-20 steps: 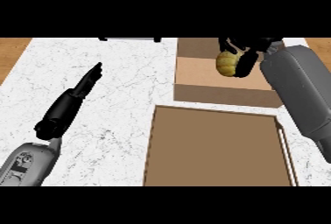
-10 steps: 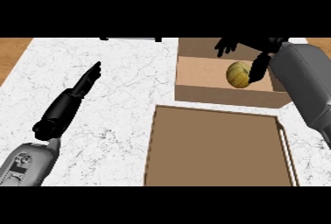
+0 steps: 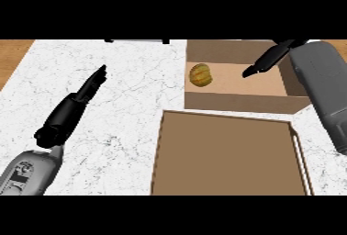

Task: Pick the squash from the tray and place it in the cardboard box

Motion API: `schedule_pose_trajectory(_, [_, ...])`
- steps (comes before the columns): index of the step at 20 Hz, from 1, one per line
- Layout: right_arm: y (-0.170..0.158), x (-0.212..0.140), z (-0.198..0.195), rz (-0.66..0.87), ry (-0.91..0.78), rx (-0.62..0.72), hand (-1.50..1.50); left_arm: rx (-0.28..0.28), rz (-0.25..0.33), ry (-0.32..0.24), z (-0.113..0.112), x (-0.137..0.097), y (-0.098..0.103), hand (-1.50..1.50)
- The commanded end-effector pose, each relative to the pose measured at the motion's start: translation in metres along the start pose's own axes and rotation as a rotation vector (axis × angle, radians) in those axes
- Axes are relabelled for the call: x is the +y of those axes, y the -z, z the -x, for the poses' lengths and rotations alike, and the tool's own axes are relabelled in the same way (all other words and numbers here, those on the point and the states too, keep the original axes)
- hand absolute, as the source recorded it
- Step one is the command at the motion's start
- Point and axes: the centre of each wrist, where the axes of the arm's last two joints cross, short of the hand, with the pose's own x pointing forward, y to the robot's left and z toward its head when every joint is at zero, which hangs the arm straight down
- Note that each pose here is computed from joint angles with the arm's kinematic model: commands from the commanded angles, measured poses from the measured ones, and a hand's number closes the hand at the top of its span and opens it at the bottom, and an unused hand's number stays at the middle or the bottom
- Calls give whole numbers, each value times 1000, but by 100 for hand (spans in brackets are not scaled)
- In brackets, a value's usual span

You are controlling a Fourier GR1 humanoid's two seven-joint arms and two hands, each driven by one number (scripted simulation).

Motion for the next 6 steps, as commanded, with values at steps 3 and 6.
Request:
schedule_pose_trajectory(3, [-25, -34, 2, 169, 291, 41, -150, -10, 3, 7, -2, 2, 4, 0])
schedule_pose_trajectory(6, [-49, -46, 13, 298, 285, 31, -150, -15, 35, -18, -6, 0, 1, 0])
